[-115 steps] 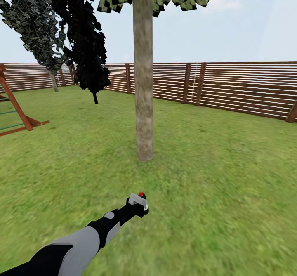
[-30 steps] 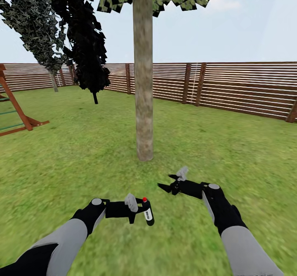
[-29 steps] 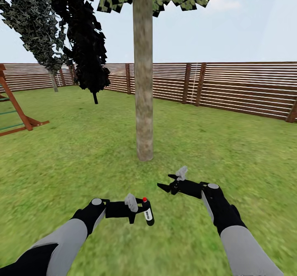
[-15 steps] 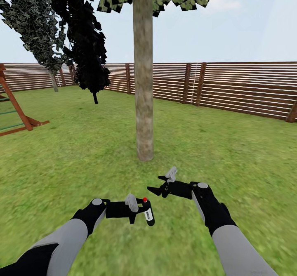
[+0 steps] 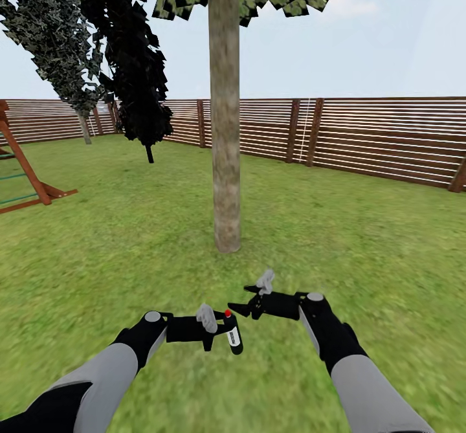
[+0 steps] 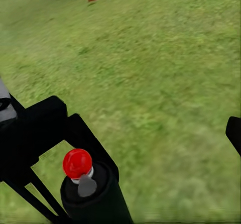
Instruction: In the garden, pick up the pesticide atomizer on the floor and spray pesticide onto both trees until each tree trunk is fully covered.
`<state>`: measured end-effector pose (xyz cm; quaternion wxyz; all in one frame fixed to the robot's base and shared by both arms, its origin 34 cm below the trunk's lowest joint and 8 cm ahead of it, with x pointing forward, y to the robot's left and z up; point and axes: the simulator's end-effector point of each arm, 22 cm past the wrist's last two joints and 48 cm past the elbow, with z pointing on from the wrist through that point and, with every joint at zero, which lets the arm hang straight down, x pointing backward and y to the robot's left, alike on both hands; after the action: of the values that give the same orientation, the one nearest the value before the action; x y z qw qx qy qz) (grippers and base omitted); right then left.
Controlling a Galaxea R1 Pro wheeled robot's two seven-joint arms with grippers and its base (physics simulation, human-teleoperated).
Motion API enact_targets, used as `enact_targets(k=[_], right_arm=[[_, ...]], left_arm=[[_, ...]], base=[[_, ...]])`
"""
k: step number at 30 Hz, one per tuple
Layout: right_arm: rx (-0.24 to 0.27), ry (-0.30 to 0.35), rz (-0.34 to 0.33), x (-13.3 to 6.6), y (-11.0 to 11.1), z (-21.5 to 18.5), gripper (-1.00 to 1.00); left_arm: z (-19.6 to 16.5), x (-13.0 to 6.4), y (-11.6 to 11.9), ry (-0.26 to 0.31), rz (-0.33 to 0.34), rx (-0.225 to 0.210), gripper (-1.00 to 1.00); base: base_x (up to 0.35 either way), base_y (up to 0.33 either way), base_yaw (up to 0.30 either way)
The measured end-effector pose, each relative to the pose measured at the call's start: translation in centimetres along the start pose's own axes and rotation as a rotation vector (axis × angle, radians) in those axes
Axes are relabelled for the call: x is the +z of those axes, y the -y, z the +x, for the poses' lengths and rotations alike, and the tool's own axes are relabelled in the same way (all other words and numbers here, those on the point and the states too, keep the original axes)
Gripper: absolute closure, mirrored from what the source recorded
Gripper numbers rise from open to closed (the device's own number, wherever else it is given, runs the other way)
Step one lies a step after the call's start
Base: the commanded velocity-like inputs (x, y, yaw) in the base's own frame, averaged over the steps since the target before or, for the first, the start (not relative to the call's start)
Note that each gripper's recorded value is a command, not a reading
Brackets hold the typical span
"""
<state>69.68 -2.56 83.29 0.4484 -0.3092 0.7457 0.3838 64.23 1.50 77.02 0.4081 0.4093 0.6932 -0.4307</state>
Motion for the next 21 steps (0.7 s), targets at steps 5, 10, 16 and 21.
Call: enact_targets(k=[5,10,16,21], right_arm=[[0.011,-0.007,-0.002,0.09,-0.03,0.5,-1.0],[0.012,-0.008,-0.003,0.1,-0.03,0.57,-1.0],[0.013,-0.008,-0.003,0.11,-0.04,0.64,-1.0],[0.014,-0.01,-0.003,0.13,-0.04,0.72,-1.0]], left_arm=[[0.0,0.0,0.0,0.0,0.0,0.0,1.0],[0.0,0.0,0.0,0.0,0.0,0.0,1.0],[0.0,0.0,0.0,0.0,0.0,0.0,1.0],[0.0,0.0,0.0,0.0,0.0,0.0,1.0]], base=[[0.0,0.0,0.0],[0.0,0.0,0.0],[0.0,0.0,0.0],[0.0,0.0,0.0]])
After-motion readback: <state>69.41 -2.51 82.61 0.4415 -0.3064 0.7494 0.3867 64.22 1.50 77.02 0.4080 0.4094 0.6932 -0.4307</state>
